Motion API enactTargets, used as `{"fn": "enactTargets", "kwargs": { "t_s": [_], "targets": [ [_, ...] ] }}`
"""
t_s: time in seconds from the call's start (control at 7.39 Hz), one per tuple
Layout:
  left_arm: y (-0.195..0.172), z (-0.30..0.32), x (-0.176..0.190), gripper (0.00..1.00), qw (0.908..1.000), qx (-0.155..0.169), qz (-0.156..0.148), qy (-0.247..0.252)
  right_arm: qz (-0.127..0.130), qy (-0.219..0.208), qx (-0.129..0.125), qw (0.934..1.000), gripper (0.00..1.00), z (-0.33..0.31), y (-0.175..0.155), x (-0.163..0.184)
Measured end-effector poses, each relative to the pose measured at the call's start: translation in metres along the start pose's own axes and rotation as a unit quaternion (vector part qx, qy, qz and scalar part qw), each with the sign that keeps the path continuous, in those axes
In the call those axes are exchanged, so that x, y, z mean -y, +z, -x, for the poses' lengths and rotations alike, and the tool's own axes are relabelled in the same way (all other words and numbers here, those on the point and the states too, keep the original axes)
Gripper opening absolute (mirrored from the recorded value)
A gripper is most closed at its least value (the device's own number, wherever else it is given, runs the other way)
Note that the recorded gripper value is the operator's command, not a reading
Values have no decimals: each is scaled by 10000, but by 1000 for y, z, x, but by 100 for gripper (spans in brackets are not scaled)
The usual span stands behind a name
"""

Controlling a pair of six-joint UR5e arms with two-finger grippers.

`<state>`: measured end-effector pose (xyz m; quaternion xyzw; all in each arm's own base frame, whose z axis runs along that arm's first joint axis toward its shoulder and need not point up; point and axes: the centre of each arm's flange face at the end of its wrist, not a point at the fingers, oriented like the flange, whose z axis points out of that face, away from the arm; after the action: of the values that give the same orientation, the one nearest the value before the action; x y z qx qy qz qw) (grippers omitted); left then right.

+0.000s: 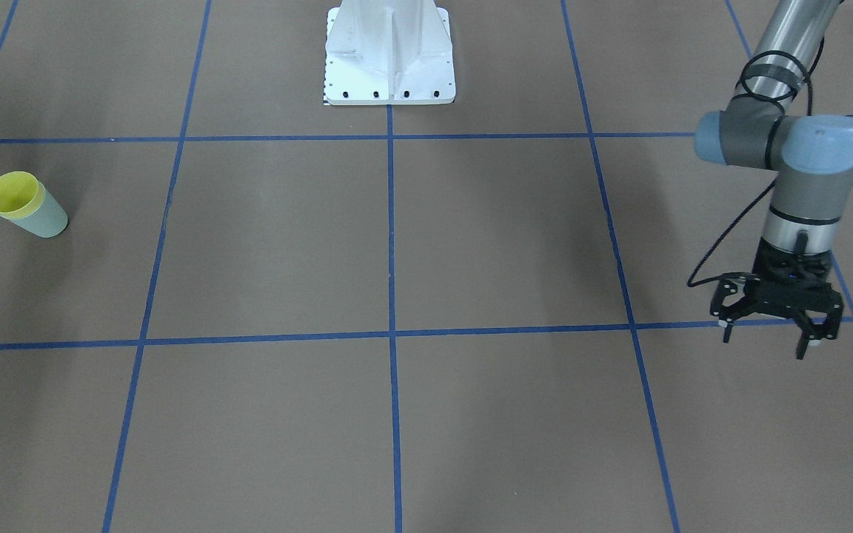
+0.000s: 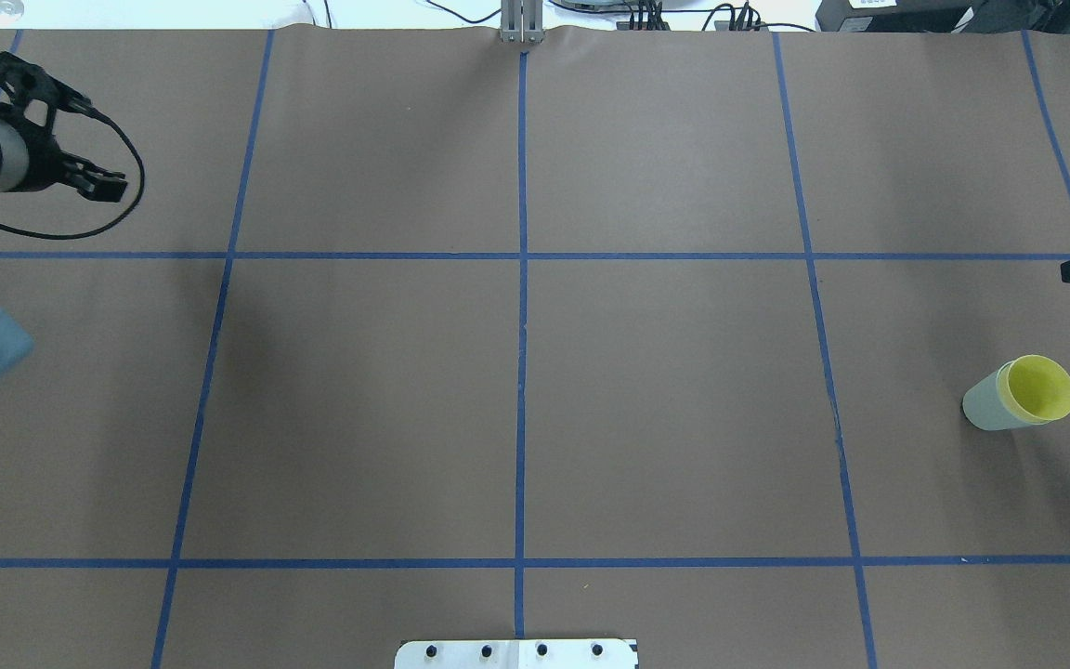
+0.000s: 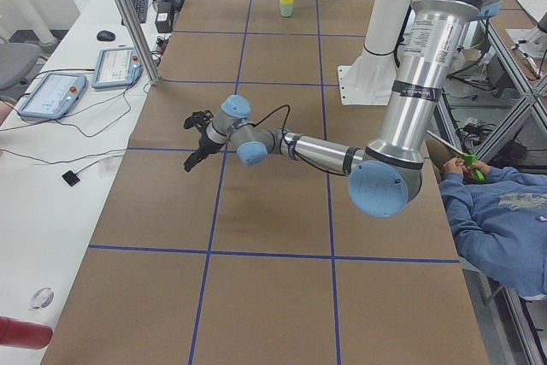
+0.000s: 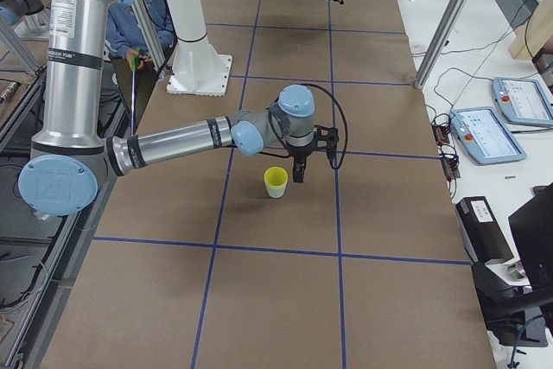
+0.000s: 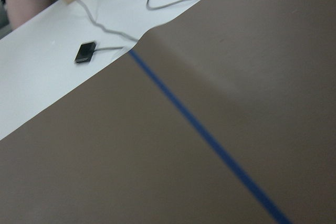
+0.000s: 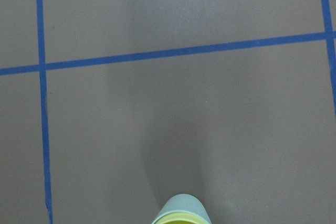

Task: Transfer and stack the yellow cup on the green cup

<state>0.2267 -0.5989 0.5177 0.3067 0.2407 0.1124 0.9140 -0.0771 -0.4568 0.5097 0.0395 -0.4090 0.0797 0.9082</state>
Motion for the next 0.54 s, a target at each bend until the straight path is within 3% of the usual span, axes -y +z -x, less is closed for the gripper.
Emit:
{"fn": "enactTargets", "kwargs": {
  "t_s": [0.27, 0.54],
  "targets": [
    [-27, 85, -1, 100, 9897, -404, 1037, -899, -142, 99, -41, 9998, 100, -9, -4, 24],
    [-62, 150, -30, 100, 9696, -1349, 1447, -1442, -99, 86, -119, 9998, 100, -30, 2, 35]
  ]
}}
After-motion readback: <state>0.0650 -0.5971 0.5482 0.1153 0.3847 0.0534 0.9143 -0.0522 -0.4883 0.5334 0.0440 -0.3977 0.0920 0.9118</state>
